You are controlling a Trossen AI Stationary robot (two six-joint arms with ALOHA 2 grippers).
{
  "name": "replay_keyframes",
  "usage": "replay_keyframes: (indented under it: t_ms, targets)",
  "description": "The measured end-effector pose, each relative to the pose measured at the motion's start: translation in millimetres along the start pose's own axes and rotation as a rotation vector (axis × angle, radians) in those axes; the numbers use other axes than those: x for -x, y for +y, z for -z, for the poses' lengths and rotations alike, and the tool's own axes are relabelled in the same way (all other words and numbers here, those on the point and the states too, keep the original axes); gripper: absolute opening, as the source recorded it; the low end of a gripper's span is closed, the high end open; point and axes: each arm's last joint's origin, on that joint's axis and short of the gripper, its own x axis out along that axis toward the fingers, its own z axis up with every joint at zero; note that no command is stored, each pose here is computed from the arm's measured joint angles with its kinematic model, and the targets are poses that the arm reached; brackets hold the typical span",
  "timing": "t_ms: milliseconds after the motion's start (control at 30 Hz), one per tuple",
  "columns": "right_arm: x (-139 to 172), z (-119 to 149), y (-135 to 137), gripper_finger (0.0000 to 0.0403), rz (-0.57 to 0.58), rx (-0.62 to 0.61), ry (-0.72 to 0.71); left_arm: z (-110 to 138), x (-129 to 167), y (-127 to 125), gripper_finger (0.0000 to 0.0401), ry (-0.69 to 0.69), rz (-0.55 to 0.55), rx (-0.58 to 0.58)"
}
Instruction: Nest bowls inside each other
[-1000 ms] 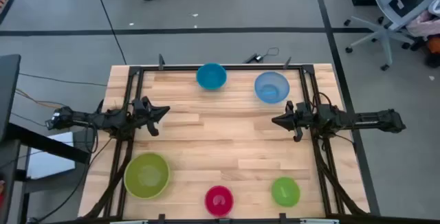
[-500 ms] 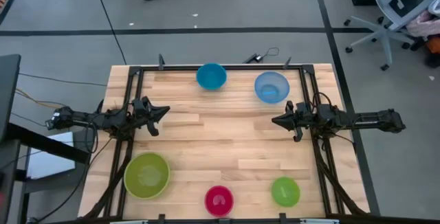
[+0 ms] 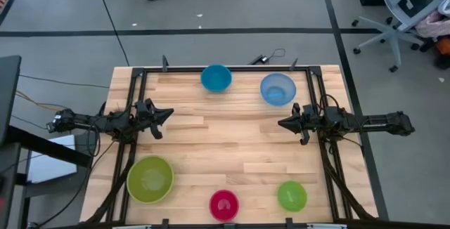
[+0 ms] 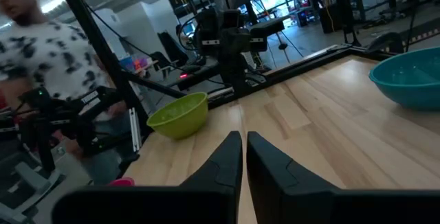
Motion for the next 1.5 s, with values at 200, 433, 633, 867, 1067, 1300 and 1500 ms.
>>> replay_keyframes:
  t_ms: [200,433,633,867,1067,1300,1500]
  targets:
    - [0.0,0.0,0.0,0.003,0.0,0.0,0.0,0.0,0.0,0.0,0.0014,0.0,0.0,0.0]
    - [0.0,-0.1,0.0,0.003,0.0,0.0,-0.001,0.0,0.0,0.0,0.0014,0.0,0.0,0.0]
    - [0.0,-0.1,0.1,0.003,0.0,0.0,0.0,0.0,0.0,0.0,0.0014,0.0,0.0,0.0]
    - [0.0,-0.1,0.0,0.003,0.0,0.0,-0.001,0.0,0.0,0.0,0.0014,0.0,0.0,0.0]
    - [0.0,-0.1,0.1,0.003,0.0,0.0,-0.001,0.1,0.0,0.0,0.0014,0.0,0.0,0.0]
    - [0.0,0.0,0.0,0.003,0.0,0.0,0.0,-2.2,0.0,-0.7,0.0014,-0.02,0.008,0.077]
    - [0.5,0.3,-6.5,0.003,0.175,0.192,-0.025,-11.5,0.7,-3.4,0.0014,-0.102,0.041,0.19]
